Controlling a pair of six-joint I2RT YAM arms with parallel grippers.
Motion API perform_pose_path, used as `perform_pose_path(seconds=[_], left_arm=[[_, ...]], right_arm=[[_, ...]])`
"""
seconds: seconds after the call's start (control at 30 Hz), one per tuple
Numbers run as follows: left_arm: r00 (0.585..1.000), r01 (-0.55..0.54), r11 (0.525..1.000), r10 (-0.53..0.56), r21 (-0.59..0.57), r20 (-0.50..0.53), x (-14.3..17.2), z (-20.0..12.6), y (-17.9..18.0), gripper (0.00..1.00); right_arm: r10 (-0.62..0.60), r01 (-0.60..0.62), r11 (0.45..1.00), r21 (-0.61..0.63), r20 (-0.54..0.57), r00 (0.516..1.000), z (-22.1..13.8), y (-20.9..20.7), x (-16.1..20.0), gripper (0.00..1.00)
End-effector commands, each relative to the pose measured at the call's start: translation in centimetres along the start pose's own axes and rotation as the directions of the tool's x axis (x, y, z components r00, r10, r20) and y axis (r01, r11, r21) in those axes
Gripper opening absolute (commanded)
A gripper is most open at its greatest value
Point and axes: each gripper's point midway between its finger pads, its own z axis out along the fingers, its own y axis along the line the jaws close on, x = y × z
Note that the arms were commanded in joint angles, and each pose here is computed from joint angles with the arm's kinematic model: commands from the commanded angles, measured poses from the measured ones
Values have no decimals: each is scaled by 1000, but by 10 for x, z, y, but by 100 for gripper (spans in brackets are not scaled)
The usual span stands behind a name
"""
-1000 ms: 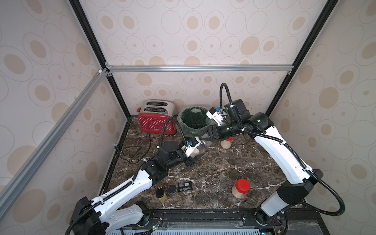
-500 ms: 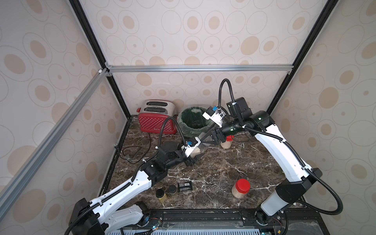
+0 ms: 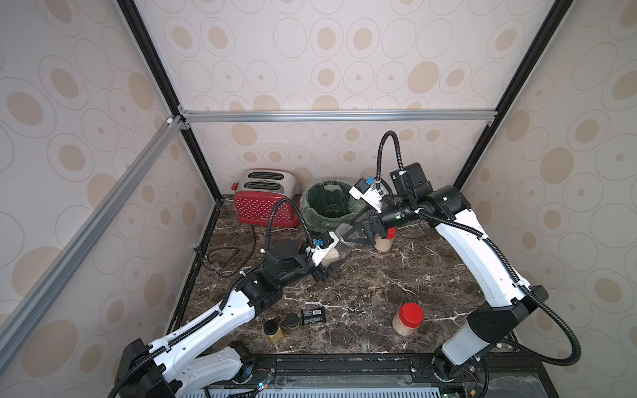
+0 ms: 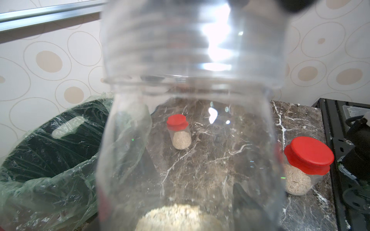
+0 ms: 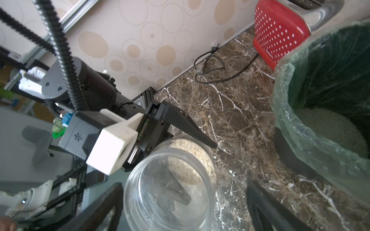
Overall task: Empty expired oatmeal from jars
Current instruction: Unscrew the lid from the jar.
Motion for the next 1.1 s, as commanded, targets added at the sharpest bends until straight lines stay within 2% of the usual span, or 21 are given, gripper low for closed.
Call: perform_pose_path(seconds=[0.0,0.13,0.23,0.53,1.07], left_arm=[[997,-23,1000,24,-16,66,-19,-4,2,65],[997,-26,999,28,-28,73,-20,-4,5,65],[997,-28,999,30,-28,69,-18,-1,5,65],[997,-26,1000,26,5,73,-18,7,1,65],[997,-28,1000,28,2,69,-19,4,1,65]], right_arm=[[137,-140,988,70,43,990,-16,4,-1,99],[352,-367,914,173,111,929,-29,-6,0,98],[423,-445,878,178,148,894,-31,-6,-3,96],[378,-397,869,297,121,918,-14,-10,-7,97],[379,-364,880,304,11,925,7,-4,11,92]])
